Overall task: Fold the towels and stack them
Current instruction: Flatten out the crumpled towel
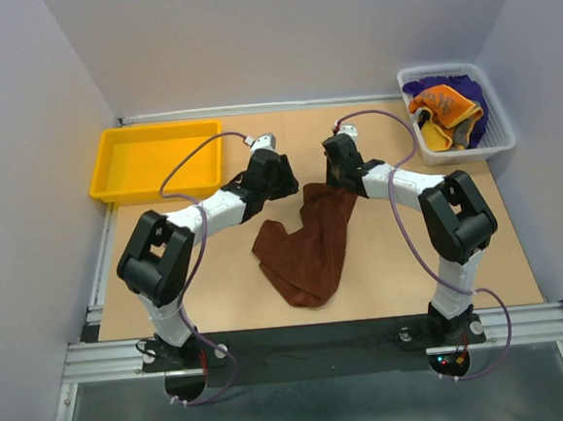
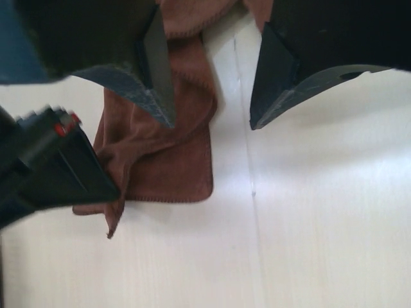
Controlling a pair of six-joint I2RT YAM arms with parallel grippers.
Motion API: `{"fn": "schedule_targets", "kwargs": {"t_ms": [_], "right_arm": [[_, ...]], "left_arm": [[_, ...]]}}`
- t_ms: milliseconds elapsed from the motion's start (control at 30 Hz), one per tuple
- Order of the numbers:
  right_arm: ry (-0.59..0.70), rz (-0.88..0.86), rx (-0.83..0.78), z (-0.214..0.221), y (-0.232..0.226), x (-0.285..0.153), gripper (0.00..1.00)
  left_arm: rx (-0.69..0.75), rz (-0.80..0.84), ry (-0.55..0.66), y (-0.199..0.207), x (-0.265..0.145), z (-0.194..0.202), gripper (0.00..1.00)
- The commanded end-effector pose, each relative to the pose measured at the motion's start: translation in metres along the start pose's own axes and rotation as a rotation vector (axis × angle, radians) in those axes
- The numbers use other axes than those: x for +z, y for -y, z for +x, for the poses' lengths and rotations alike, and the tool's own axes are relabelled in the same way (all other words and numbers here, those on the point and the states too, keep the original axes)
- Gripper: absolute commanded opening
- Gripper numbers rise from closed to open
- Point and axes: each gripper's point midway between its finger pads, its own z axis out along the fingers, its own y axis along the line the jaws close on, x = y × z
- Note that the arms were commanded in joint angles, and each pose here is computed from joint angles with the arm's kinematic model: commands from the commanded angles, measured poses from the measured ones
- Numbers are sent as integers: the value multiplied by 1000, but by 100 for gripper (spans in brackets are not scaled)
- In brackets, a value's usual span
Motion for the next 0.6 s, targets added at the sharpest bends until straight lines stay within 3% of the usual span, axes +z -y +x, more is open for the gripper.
{"fn": "schedule_targets", "kwargs": {"t_ms": [0, 267, 567], "right_arm": [[115, -98, 20, -28, -13, -11, 1], [145, -128, 39, -22, -9, -18, 0], [138, -150, 50, -9, -8, -21, 0]], "left_arm": [[57, 10, 41, 20, 18, -25, 55], [177, -57, 8, 26, 51, -16, 47], [258, -129, -22, 24, 75, 9, 48]]}}
